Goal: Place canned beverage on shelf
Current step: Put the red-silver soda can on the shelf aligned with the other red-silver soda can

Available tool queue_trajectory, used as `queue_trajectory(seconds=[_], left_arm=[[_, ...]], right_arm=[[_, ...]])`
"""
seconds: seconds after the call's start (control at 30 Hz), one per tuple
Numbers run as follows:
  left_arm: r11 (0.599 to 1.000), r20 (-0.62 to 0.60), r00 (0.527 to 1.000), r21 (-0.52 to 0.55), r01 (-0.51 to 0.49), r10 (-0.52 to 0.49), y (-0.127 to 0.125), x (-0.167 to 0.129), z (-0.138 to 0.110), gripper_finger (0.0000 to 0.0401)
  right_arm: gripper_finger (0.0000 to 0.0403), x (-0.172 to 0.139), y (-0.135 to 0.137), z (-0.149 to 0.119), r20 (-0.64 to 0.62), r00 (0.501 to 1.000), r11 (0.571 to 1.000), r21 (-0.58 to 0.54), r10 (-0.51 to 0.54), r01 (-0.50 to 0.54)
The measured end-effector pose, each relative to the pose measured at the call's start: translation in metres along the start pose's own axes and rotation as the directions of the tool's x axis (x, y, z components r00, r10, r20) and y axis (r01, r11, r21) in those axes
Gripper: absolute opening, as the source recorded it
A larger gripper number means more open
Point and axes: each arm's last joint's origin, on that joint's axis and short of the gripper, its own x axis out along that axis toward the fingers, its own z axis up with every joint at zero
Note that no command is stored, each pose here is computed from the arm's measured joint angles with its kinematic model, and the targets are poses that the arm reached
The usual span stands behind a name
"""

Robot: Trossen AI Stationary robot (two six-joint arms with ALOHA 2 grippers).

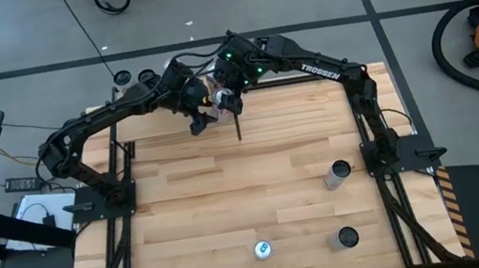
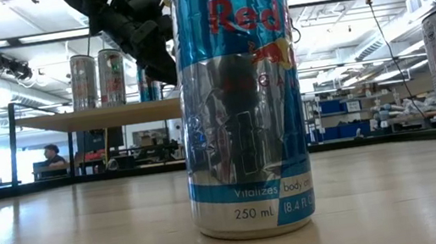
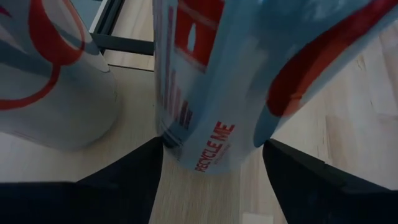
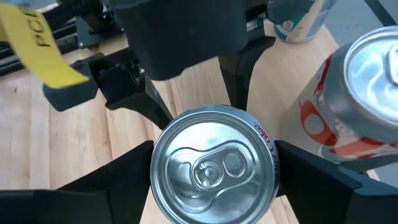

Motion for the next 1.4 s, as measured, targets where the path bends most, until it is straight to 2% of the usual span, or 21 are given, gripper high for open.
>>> queue_trajectory(seconds=[0.83,1.2,1.4], left_arm=[[1.000,0.006,1.000,-0.019,-0.013,0.013,-0.003,-0.007,0.002,0.0274],[1.000,0.026,1.000,-0.010,-0.015,0.016,-0.016,-0.024,0.007,0.0274],[0.999,0.018,0.999,0.024,0.045,-0.046,-0.033,-0.024,0.010,0.0274]], right_arm=[[0.0319,0.016,-0.007,0.000,0.051,0.998,0.999,0.002,-0.035,0.035],[0.0319,0.016,-0.009,0.001,0.062,0.995,0.997,-0.011,-0.078,0.079],[0.0319,0.015,-0.012,0.003,0.081,0.990,0.993,-0.030,-0.114,0.117]])
